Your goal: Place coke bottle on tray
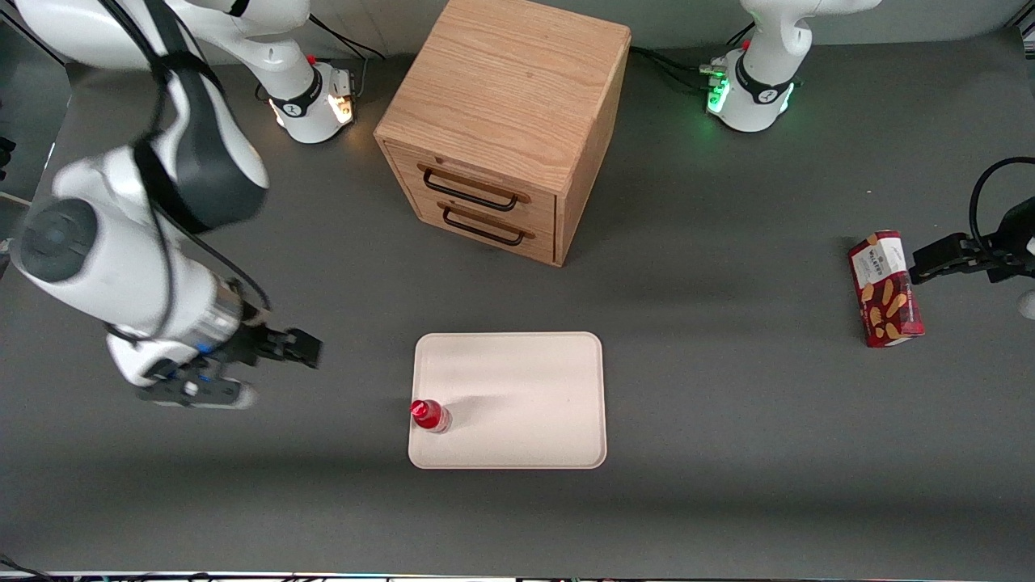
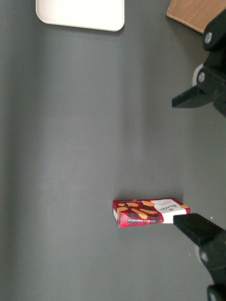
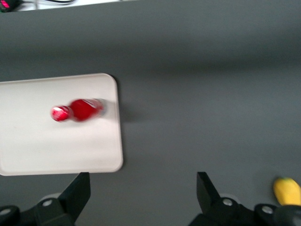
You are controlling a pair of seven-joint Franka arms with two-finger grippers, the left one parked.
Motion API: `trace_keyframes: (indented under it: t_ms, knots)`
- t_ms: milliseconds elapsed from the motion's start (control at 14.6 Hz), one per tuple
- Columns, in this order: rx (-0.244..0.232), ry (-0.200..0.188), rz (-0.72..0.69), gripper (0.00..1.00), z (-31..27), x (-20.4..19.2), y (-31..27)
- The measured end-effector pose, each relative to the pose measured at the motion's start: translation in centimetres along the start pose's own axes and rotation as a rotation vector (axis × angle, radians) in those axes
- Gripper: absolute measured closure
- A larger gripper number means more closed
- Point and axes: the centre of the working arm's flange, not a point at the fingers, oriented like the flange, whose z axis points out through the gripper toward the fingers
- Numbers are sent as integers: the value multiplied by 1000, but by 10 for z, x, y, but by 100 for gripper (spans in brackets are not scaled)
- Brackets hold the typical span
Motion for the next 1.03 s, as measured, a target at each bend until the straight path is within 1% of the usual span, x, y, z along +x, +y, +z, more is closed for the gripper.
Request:
trace_keyframes:
  t_ms: [137, 344, 481, 550, 618, 756, 893, 1031]
  knots:
    - [-2, -13, 41, 0, -20, -33, 34]
    - [-23, -13, 52, 0, -50, -97, 66]
    - [-40, -42, 45, 0, -66, -134, 85]
    - [-43, -54, 31, 0, -73, -146, 94]
    - [-42, -58, 11, 0, -80, -153, 102]
    - [-35, -63, -21, 0, -90, -155, 119]
    - [-29, -68, -33, 0, -99, -149, 130]
    - [-26, -64, -26, 0, -107, -138, 134]
